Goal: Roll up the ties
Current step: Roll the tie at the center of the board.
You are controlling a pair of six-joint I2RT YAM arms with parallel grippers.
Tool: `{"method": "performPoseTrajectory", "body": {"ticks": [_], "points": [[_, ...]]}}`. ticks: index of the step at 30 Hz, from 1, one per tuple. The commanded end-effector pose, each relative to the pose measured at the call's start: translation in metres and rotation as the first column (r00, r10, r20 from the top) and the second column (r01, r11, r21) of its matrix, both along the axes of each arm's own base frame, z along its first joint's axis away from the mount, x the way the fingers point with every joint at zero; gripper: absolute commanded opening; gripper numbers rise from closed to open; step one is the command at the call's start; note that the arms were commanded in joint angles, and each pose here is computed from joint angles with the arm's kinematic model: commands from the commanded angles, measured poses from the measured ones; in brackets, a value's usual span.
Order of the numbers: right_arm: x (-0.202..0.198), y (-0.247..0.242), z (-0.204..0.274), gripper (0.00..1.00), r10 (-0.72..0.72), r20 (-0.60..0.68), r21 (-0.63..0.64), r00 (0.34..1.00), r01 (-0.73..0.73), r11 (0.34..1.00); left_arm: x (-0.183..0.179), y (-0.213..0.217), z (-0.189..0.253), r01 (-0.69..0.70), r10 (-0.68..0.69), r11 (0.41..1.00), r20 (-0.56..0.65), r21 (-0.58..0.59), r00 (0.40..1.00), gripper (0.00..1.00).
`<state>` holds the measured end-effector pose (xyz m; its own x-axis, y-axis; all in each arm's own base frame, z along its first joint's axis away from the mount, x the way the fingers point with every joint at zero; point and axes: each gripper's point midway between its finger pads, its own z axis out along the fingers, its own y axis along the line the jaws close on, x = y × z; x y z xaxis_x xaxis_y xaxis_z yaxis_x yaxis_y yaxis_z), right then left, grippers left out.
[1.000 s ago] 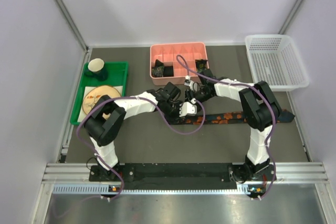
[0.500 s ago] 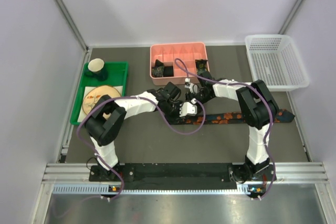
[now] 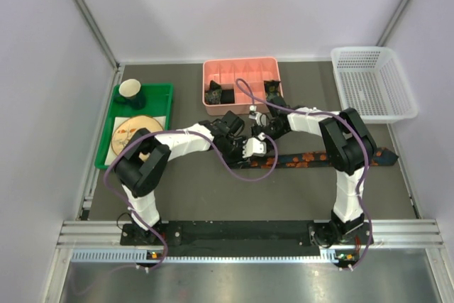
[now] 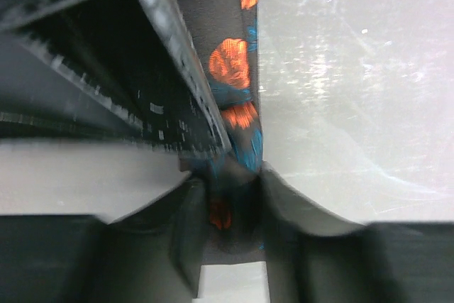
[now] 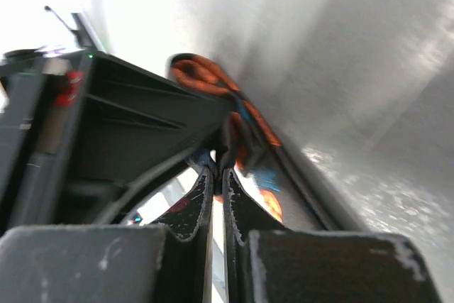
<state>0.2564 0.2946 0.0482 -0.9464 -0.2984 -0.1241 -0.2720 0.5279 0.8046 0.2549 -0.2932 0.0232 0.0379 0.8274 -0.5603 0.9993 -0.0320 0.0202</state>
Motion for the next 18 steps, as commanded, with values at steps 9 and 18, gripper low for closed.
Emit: {"method": "performPoseTrajectory", "body": {"ticks": [9, 18], "points": [[0.013, -0.019, -0.043, 0.0, 0.011, 0.112, -0.186, 0.994, 0.01, 0.982, -0.006, 0.036, 0.005, -0.076, 0.076, 0.997, -0.02, -0.018, 0.997, 0.58], [0.013, -0.019, -0.045, 0.0, 0.016, 0.124, -0.191, 0.992, 0.008, 0.981, 0.004, 0.028, 0.01, -0.103, 0.102, 0.993, -0.013, -0.056, 0.995, 0.58]]}}
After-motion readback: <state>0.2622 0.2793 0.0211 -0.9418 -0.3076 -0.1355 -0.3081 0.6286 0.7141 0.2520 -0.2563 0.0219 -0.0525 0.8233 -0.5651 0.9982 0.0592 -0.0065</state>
